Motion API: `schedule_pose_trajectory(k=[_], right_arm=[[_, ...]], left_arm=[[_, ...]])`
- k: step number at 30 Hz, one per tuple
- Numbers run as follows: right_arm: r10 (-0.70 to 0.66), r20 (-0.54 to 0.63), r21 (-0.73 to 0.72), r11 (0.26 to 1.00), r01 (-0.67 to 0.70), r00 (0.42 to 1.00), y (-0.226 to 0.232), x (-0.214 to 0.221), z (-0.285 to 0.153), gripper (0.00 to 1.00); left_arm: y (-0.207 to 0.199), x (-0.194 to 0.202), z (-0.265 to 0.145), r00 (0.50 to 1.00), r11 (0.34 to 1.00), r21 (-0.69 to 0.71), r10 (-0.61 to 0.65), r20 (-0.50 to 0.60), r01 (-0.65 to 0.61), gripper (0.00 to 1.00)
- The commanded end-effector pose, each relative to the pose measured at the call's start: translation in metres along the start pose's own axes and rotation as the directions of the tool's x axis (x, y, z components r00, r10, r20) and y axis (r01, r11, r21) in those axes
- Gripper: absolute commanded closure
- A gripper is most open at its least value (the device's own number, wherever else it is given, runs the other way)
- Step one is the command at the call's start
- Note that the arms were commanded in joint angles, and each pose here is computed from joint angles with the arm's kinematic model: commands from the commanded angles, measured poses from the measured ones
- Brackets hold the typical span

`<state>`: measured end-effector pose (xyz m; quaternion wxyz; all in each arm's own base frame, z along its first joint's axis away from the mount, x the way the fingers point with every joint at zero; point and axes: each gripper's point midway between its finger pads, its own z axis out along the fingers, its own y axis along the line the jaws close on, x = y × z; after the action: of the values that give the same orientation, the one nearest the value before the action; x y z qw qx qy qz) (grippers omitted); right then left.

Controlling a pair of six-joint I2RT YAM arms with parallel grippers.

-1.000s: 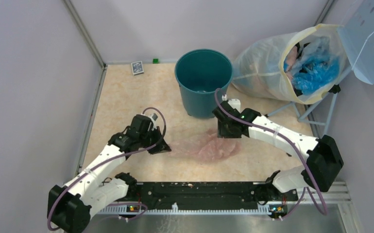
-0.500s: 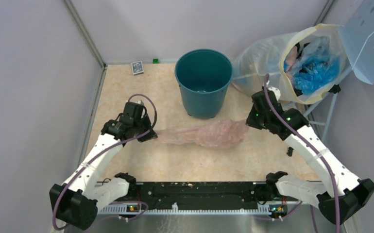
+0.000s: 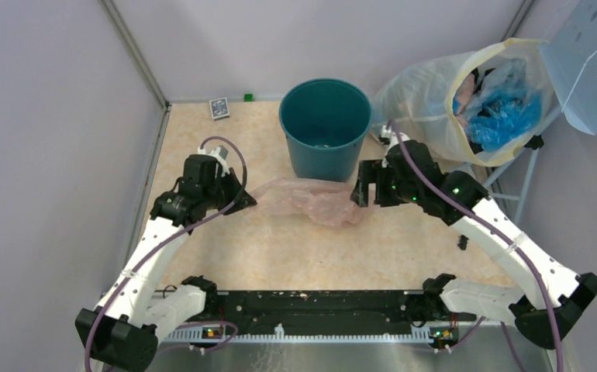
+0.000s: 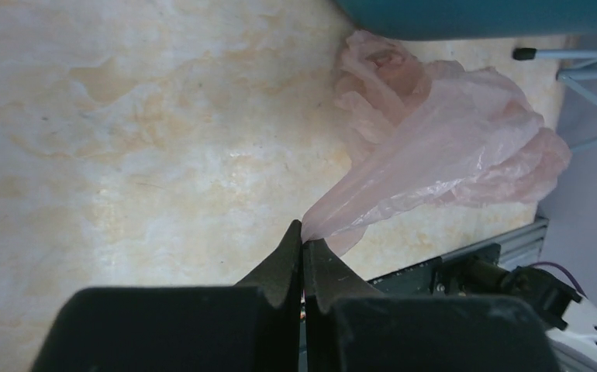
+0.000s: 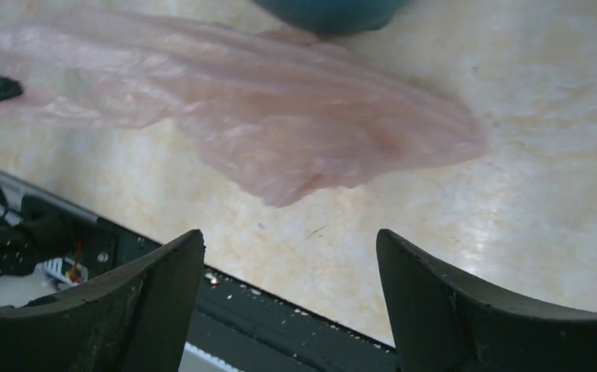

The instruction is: Put the trash bags into the trash bin

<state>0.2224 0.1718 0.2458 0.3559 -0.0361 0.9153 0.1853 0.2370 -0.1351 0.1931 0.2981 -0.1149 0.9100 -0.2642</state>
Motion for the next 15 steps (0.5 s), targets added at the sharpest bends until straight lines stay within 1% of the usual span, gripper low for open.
schedule_pose_trajectory(k=[1,7,9,13,14,15], right_arm=[[-0.029,-0.024,-0.106,0.994,0.026,0.999,0.042,0.011,0.013,0.2],[0.083,-0.023,-0.136,0.987,-0.086,0.996,0.051,0.027,0.046,0.21],[0.117,-0.035,-0.086,0.989,-0.119,0.993,0.045,0.031,0.057,0.22],[0.139,-0.024,0.092,0.986,-0.137,0.99,0.017,0.034,0.071,0.22],[0.137,-0.014,0.106,0.985,-0.134,0.991,0.014,0.031,0.073,0.23],[0.138,-0.001,0.102,0.985,-0.137,0.99,0.014,0.026,0.074,0.27]], left_arm=[[-0.027,0.001,-0.003,1.0,0.987,0.159,-0.011,0.003,0.01,1.0],[-0.023,0.002,-0.005,1.0,0.991,0.13,0.009,-0.003,-0.009,1.0],[-0.022,0.003,-0.004,1.0,0.992,0.125,0.008,-0.009,-0.007,1.0],[-0.014,0.001,-0.004,1.0,0.997,0.075,0.0,-0.003,0.0,1.0],[-0.011,0.0,-0.004,1.0,0.998,0.055,-0.001,0.0,0.001,1.0],[-0.007,0.0,-0.004,1.0,0.999,0.033,-0.001,-0.001,0.001,1.0]])
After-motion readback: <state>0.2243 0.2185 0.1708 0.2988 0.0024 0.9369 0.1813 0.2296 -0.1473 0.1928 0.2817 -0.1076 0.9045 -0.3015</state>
